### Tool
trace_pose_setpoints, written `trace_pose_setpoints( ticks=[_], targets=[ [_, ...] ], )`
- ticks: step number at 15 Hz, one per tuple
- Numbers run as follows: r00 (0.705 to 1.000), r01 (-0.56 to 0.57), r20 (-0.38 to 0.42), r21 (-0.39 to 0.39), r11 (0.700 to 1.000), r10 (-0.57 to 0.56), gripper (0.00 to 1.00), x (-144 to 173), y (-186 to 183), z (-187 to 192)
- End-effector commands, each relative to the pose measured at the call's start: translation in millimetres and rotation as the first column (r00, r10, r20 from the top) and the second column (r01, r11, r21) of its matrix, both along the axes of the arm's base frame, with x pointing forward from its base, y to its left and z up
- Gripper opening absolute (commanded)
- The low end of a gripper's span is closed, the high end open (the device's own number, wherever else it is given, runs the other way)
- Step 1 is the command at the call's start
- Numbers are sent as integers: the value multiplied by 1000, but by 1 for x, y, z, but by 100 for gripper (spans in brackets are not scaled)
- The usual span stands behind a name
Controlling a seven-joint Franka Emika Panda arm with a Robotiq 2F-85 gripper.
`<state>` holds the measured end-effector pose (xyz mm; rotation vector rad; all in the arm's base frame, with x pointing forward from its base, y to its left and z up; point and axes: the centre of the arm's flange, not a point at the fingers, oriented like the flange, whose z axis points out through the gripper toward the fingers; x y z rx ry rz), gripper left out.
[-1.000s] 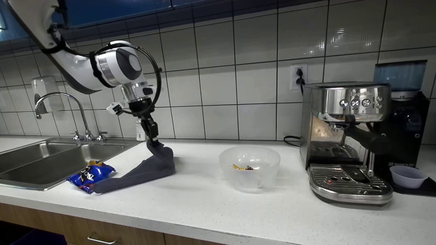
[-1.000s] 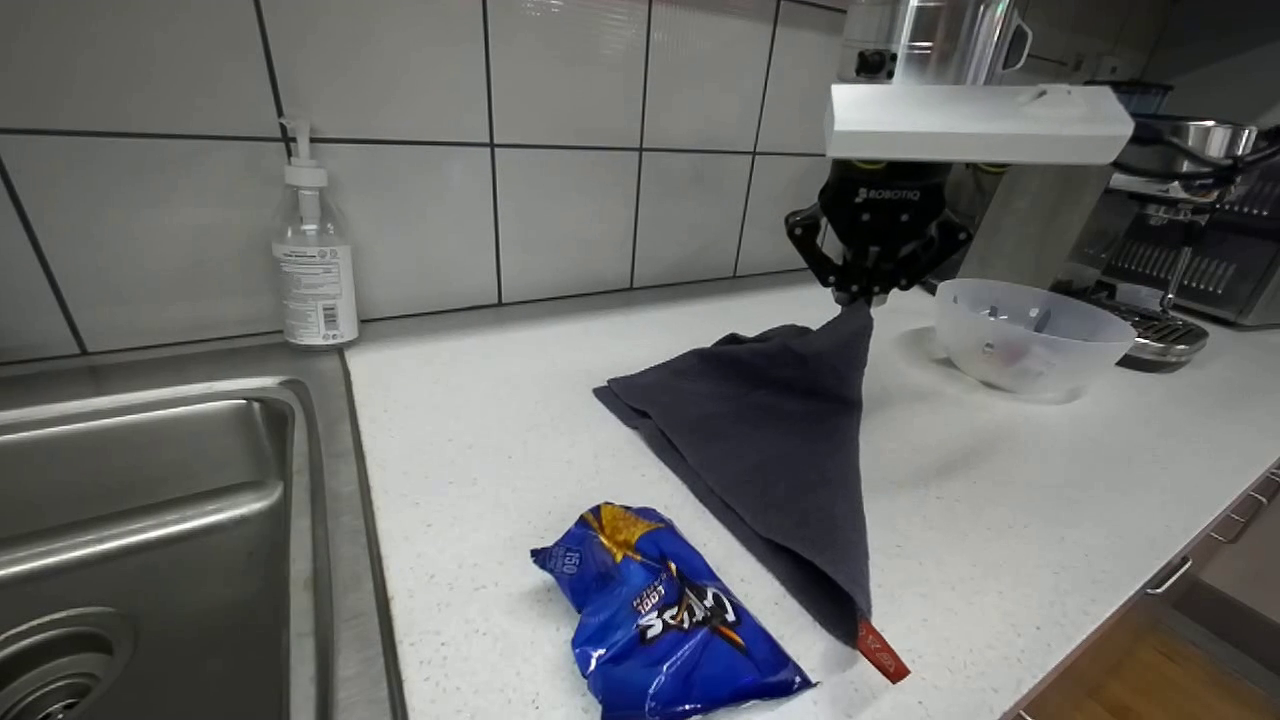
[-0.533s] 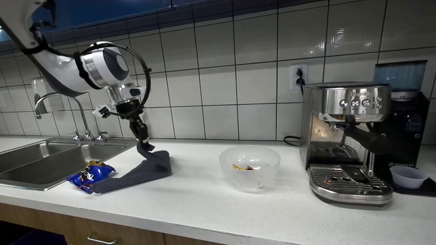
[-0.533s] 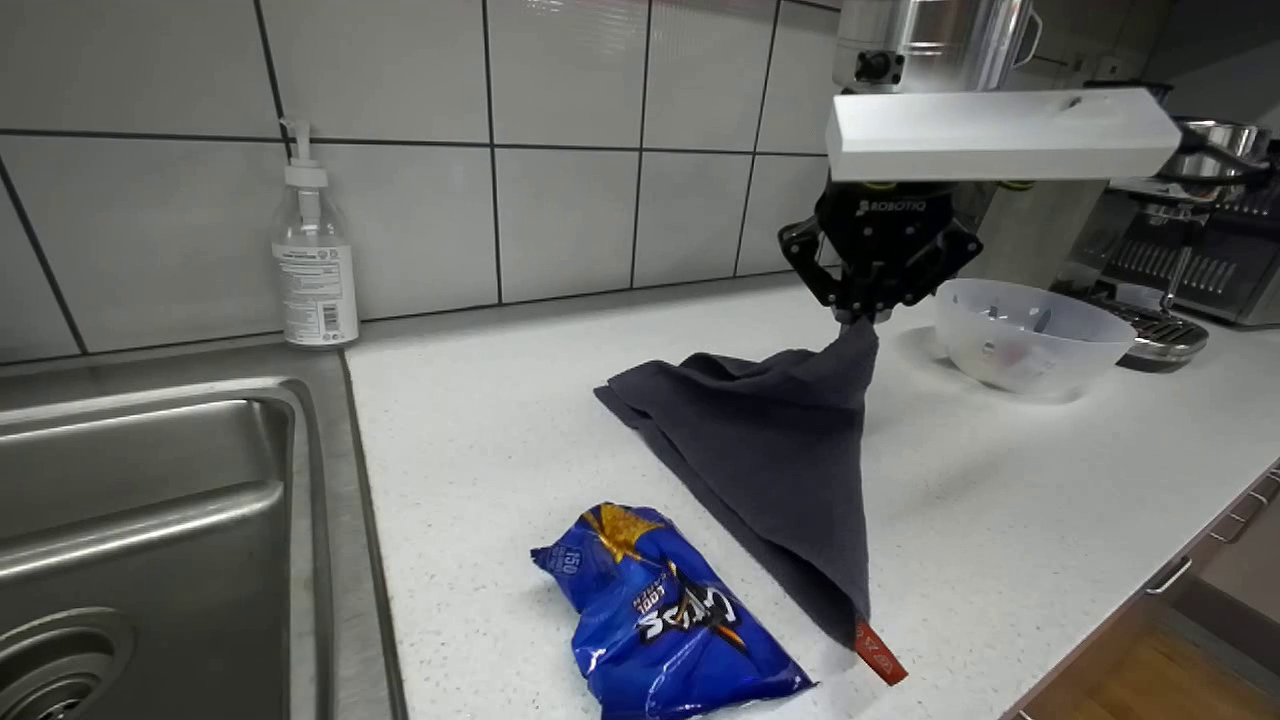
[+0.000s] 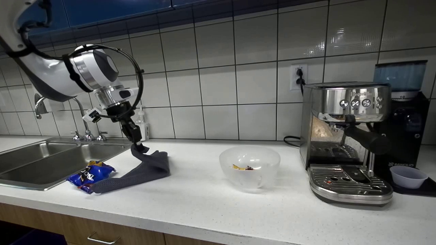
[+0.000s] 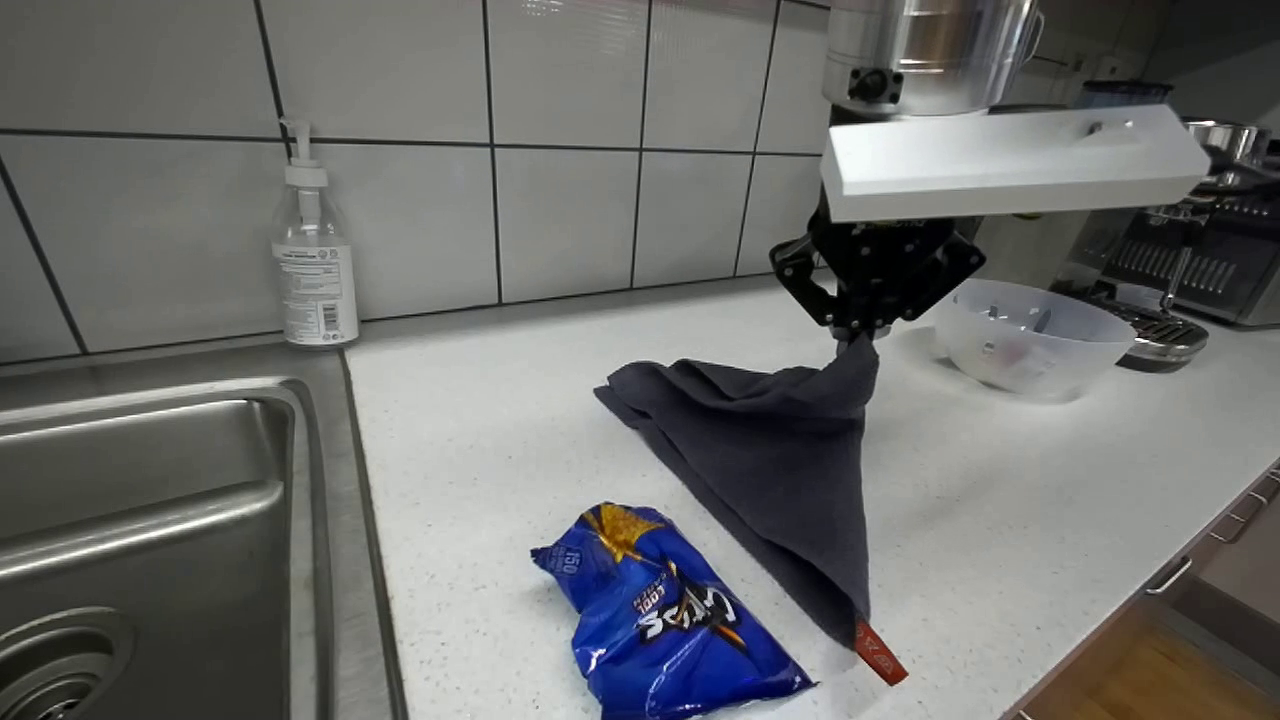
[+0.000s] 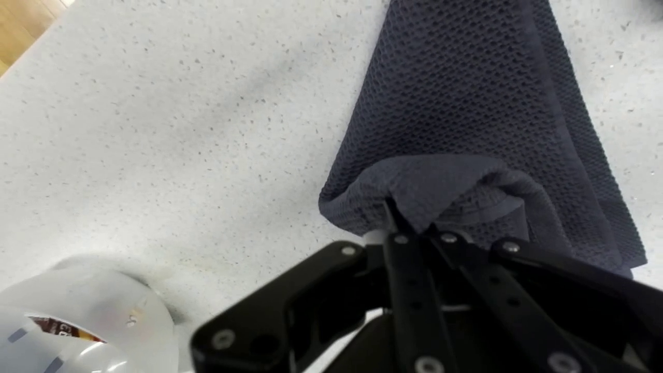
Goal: Fold the towel
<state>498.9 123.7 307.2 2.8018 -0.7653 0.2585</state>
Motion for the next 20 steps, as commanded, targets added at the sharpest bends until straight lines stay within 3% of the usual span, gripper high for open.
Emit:
trace_pose_setpoints(
  ticks=[1, 20],
  targets=[
    [1000, -9, 20, -38, 999, 10, 1, -15, 11, 8],
    [994, -110, 13, -69, 991, 111, 1, -41, 46, 5]
  ],
)
